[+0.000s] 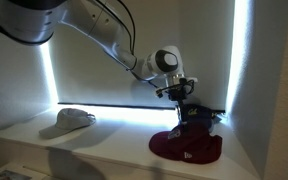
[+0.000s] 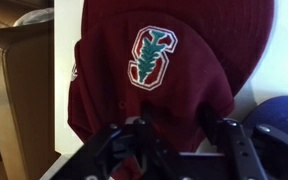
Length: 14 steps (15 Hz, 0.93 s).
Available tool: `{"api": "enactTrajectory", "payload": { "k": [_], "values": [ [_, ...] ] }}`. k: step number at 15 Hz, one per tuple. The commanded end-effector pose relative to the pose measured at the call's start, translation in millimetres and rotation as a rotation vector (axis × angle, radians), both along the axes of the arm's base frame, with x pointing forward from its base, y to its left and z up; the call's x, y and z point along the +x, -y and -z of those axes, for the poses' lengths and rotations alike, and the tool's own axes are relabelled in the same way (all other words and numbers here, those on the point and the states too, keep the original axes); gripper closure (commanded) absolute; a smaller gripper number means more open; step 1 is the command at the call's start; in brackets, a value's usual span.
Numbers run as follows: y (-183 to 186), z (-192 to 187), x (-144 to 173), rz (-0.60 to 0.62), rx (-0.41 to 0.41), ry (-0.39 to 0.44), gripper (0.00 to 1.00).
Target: Put the red cap on the white cap
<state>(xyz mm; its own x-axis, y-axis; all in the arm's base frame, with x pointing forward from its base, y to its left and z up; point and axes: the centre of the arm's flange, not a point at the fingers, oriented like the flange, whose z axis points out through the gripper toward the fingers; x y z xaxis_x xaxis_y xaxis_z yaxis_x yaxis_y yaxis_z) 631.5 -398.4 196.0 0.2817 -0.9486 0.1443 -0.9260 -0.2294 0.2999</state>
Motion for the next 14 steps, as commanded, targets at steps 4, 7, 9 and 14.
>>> {"api": "enactTrajectory", "payload": {
  "k": [4, 7, 9, 14],
  "values": [
    [26, -44, -18, -0.059, 0.047, 0.098, 0.97],
    [41, -100, -35, -0.154, 0.032, 0.171, 1.00],
    [41, -132, -38, -0.210, -0.003, 0.241, 0.99],
    [-54, -157, -5, -0.508, -0.079, 0.182, 0.99]
  ]
}}
